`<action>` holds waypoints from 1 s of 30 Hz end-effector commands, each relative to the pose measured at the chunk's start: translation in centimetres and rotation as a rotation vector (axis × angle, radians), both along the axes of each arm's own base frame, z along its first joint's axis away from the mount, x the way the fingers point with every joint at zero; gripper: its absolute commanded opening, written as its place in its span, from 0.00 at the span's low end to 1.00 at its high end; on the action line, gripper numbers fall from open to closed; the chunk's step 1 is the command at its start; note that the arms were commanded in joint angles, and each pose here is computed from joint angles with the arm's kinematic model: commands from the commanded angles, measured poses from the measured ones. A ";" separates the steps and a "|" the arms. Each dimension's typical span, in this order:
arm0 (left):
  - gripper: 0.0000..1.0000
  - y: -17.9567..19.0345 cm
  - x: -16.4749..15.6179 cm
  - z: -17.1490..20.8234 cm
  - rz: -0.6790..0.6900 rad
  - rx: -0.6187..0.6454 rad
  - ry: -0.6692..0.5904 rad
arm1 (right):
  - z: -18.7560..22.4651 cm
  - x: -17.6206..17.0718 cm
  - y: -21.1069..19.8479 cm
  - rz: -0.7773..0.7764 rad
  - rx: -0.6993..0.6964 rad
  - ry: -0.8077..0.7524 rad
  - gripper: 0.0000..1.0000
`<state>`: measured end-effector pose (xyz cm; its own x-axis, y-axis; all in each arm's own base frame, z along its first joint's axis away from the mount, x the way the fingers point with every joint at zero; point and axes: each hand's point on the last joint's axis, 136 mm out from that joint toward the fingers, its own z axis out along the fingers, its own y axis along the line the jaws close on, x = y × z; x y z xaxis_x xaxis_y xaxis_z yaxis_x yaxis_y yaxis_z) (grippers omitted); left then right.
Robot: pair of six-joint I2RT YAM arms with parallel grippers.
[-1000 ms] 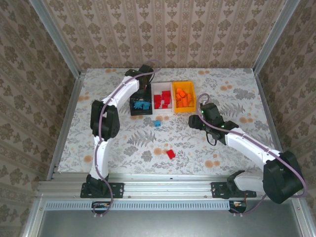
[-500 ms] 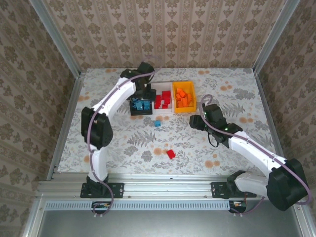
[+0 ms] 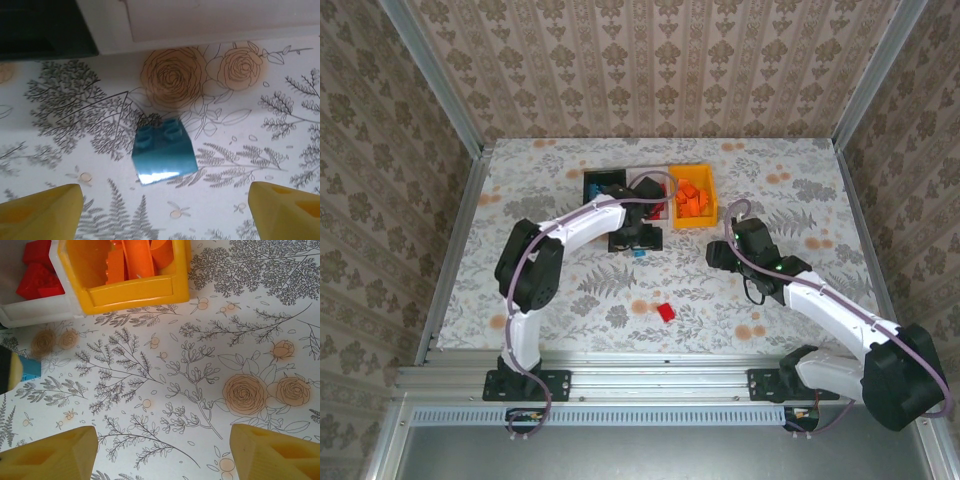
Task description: Sort the legos into containers by color
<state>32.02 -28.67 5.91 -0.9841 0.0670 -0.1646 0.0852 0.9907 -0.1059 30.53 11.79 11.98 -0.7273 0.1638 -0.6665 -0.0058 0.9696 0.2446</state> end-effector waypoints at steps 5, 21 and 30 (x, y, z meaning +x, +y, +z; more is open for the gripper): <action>0.78 -1.2 0.7 -2.7 0.031 -0.002 0.049 | -0.5 -0.6 -0.5 -0.011 -0.017 0.007 0.71; 0.34 0.1 2.0 -3.0 0.017 0.083 -0.007 | -0.9 -0.9 -0.6 -0.012 -0.017 0.009 0.69; 0.29 2.0 3.6 4.8 -0.024 0.090 -0.155 | -0.9 -1.1 -0.6 -0.009 -0.010 0.015 0.68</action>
